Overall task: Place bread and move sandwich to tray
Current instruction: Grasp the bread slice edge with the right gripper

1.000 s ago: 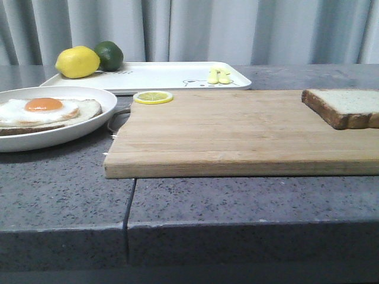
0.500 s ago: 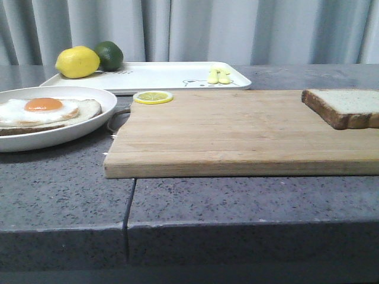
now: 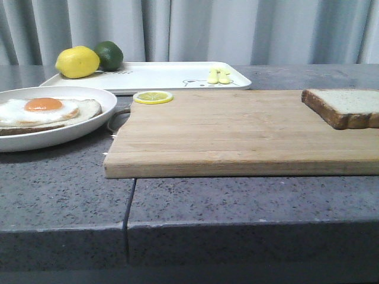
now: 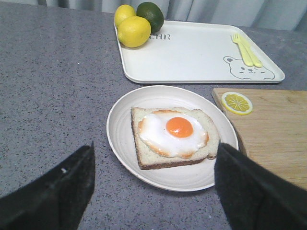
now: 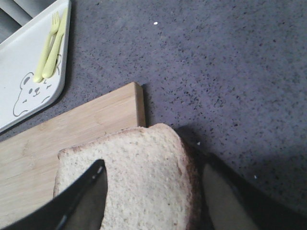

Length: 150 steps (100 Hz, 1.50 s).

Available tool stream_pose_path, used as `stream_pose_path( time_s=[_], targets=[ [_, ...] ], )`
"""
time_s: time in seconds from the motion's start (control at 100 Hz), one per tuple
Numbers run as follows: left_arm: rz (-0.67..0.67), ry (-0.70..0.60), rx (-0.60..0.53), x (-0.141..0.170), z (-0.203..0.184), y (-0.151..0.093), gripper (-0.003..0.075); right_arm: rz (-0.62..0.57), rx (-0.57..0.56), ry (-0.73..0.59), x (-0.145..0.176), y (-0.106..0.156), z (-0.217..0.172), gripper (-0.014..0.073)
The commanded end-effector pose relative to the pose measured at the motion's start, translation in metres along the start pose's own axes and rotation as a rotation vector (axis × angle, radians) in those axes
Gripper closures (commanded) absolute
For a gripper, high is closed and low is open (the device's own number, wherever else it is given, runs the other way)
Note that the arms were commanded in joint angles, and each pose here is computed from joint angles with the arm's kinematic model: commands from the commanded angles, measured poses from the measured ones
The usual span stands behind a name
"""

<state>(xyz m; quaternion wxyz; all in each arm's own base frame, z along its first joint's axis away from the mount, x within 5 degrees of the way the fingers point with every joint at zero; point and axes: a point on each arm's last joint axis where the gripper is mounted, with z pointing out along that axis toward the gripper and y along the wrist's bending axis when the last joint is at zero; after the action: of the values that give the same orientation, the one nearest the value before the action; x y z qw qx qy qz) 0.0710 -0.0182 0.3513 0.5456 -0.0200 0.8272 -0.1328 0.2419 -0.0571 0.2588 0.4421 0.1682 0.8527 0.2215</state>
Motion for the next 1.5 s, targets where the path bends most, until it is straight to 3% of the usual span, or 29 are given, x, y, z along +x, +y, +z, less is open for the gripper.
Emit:
stream_pose_path(
  time_s=[0.0, 1.26, 1.35, 1.491],
  targets=[
    [-0.013, -0.091, 0.016, -0.015, -0.003, -0.003, 0.0228, 0.015, -0.045, -0.054, -0.013, 0.005, -0.001, 0.0148],
    [-0.013, -0.091, 0.016, -0.015, -0.003, -0.003, 0.0228, 0.150, -0.137, 0.130, 0.007, -0.017, 0.040, 0.0149],
    [-0.013, -0.091, 0.016, -0.015, -0.003, -0.003, 0.0228, 0.150, -0.137, 0.130, 0.007, -0.017, 0.040, 0.0204],
    [-0.013, -0.091, 0.016, -0.015, -0.003, -0.003, 0.0228, 0.150, -0.119, 0.122, 0.007, -0.019, 0.041, 0.0407]
  ],
)
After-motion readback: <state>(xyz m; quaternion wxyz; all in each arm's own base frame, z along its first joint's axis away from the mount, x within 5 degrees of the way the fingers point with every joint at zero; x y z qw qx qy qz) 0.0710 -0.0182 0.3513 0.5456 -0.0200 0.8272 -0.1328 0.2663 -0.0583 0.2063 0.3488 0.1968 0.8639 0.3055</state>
